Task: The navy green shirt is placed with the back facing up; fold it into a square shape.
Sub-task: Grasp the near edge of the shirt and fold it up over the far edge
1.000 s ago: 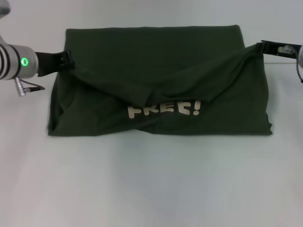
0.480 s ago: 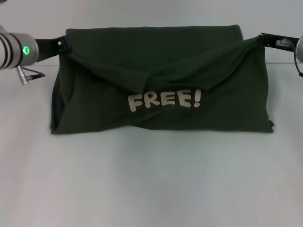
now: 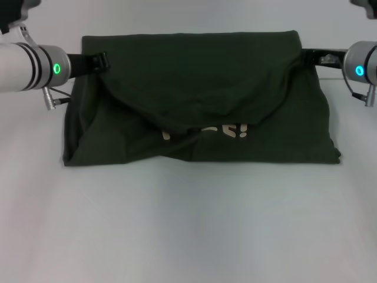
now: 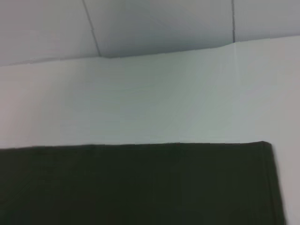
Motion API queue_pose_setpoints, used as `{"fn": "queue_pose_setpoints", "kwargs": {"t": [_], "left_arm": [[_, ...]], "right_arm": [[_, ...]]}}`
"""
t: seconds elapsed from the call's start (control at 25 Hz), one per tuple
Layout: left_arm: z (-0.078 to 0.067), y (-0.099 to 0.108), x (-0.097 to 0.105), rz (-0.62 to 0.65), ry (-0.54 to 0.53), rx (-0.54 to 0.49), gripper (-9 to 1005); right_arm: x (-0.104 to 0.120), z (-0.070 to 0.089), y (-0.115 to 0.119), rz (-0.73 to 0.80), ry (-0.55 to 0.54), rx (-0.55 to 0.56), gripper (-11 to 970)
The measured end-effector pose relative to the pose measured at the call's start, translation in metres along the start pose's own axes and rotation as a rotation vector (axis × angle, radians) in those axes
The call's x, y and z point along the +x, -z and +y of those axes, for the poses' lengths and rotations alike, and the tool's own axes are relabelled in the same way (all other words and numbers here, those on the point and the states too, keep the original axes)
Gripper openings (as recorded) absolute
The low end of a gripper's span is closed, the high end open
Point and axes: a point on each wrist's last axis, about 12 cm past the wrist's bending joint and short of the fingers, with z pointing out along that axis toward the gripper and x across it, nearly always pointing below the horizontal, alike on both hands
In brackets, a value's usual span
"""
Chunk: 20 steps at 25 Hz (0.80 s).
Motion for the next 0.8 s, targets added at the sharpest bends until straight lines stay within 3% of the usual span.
{"fn": "queue_pose_setpoints", "kwargs": {"t": [0.28, 0.4, 0.6, 0.8], "left_arm": [[-0.001, 0.000, 0.014, 0.081, -0.039, 0.012, 29], [0.006, 0.012, 0.016, 0.096, -0.011, 0.033, 126], [0.019, 0.049, 0.021, 0.004, 0.072, 0.099, 280], [0.047, 0.071, 0.047, 0.027, 0.166, 0.203, 424]], "right_arm": [[0.001, 0.002, -0.001, 0.029, 0.012, -0.014, 72], [-0.005, -0.006, 0.008, 0.022, -0.044, -0.046, 83], [-0.008, -0.029, 0.039, 0.006, -0.144, -0.139, 274], [0.017, -0.044, 0.066, 0.052, -0.281, -0.297, 508]]}}
